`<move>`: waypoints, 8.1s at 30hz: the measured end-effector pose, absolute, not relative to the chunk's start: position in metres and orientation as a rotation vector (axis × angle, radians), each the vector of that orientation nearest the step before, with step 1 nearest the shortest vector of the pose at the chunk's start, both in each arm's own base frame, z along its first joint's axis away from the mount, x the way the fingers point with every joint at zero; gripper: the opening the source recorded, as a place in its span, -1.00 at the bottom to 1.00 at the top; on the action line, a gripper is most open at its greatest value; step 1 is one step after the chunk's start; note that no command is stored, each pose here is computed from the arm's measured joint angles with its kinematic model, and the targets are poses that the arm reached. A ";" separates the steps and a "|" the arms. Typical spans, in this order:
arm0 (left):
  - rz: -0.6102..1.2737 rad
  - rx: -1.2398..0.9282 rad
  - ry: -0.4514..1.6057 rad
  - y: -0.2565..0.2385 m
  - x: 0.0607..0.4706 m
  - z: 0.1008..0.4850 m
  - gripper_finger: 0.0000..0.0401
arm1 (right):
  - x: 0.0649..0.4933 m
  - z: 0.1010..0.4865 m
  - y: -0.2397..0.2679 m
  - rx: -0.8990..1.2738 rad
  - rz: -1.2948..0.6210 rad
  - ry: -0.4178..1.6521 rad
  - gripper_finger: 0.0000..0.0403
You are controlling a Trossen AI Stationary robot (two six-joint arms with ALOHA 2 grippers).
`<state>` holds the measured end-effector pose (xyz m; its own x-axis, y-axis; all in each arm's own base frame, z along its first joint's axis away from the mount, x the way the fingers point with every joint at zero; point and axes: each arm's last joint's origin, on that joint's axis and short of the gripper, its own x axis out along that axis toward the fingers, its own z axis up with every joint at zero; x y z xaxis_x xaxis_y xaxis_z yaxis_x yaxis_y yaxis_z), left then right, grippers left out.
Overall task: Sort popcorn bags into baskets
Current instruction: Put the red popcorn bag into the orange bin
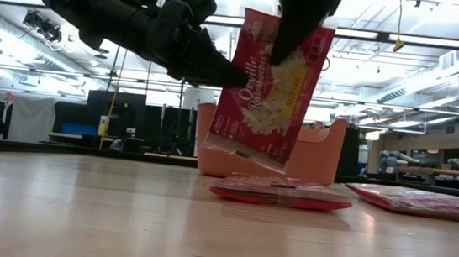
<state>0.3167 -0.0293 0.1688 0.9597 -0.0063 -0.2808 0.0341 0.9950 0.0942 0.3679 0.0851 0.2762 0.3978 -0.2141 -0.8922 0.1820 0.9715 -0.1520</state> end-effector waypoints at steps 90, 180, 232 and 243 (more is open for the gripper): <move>0.168 0.248 0.511 -0.034 0.273 0.184 -0.08 | 0.295 0.300 0.010 0.175 -0.359 0.913 0.12; 0.170 0.248 0.486 -0.033 0.274 0.186 -0.08 | 0.273 0.141 0.123 -0.037 -0.173 1.650 0.03; 0.172 0.233 0.485 -0.034 0.274 0.186 -0.08 | 0.165 0.151 0.050 0.807 -0.699 1.281 -0.10; 0.172 0.232 0.484 -0.034 0.274 0.186 -0.08 | 0.165 0.128 0.038 0.945 -0.631 1.167 -0.10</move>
